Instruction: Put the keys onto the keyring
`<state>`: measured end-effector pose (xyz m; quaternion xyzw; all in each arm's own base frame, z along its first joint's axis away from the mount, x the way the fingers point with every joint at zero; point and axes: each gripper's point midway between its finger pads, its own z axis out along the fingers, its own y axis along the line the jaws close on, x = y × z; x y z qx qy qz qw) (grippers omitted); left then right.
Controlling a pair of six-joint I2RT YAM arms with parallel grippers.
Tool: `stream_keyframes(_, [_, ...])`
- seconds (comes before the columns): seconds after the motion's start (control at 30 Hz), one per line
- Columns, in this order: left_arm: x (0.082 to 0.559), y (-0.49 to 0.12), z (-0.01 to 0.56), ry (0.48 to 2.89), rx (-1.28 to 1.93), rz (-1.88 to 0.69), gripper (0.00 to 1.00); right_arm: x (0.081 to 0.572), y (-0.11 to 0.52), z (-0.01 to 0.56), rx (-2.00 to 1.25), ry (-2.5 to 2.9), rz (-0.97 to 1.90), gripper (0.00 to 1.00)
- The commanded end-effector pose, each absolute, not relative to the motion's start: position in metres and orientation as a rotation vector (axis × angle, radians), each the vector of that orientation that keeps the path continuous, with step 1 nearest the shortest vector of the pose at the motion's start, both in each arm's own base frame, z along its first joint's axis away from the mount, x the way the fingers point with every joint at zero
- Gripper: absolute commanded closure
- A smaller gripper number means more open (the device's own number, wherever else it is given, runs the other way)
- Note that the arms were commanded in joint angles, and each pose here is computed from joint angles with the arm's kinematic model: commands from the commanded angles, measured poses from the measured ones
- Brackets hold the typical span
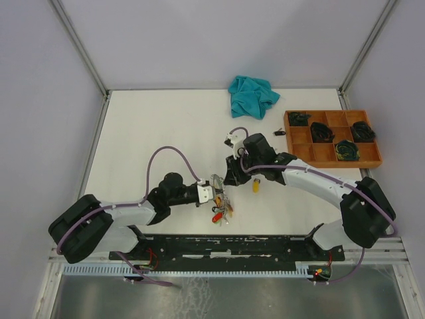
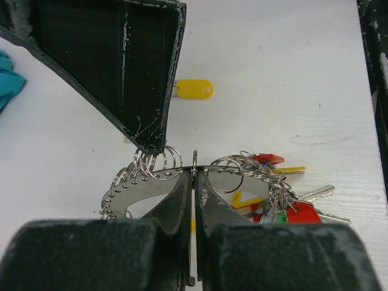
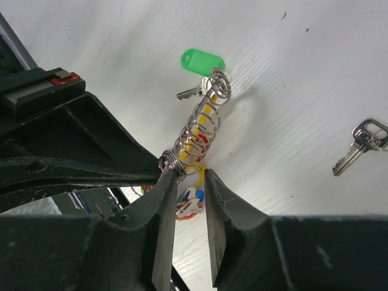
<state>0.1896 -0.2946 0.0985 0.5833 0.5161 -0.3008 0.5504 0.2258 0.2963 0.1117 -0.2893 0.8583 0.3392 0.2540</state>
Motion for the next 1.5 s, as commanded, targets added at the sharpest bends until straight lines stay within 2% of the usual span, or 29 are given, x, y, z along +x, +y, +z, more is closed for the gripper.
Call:
stream_keyframes(0.0, [0.205, -0.292, 0.128, 1.073, 1.323, -0.541, 0.97, 0.238, 0.297, 0.125, -0.710, 2.344, 0.880, 0.68])
stream_keyframes(0.27, [0.210, -0.285, 0.132, 1.022, 1.297, -0.443, 0.97, 0.241, 0.275, 0.118, -0.693, 2.363, 0.734, 0.64])
stream_keyframes(0.6, [0.216, -0.286, 0.128, 0.972, 1.335, -0.321, 0.97, 0.241, 0.255, 0.135, -0.724, 2.271, 0.640, 0.53])
stream_keyframes(0.77, [0.217, -0.287, 0.127, 0.980, 1.333, -0.325, 0.97, 0.252, 0.223, 0.123, -0.614, 2.344, 0.408, 0.50])
stream_keyframes(1.1, [0.237, -0.286, 0.128, 1.215, 1.198, -0.372, 0.97, 0.257, 0.182, 0.078, -0.419, 2.549, 0.095, 0.50])
stream_keyframes(1.47, [0.256, -0.280, 0.129, 1.370, 1.069, -0.402, 0.97, 0.258, 0.179, 0.038, -0.286, 2.668, 0.096, 0.49])
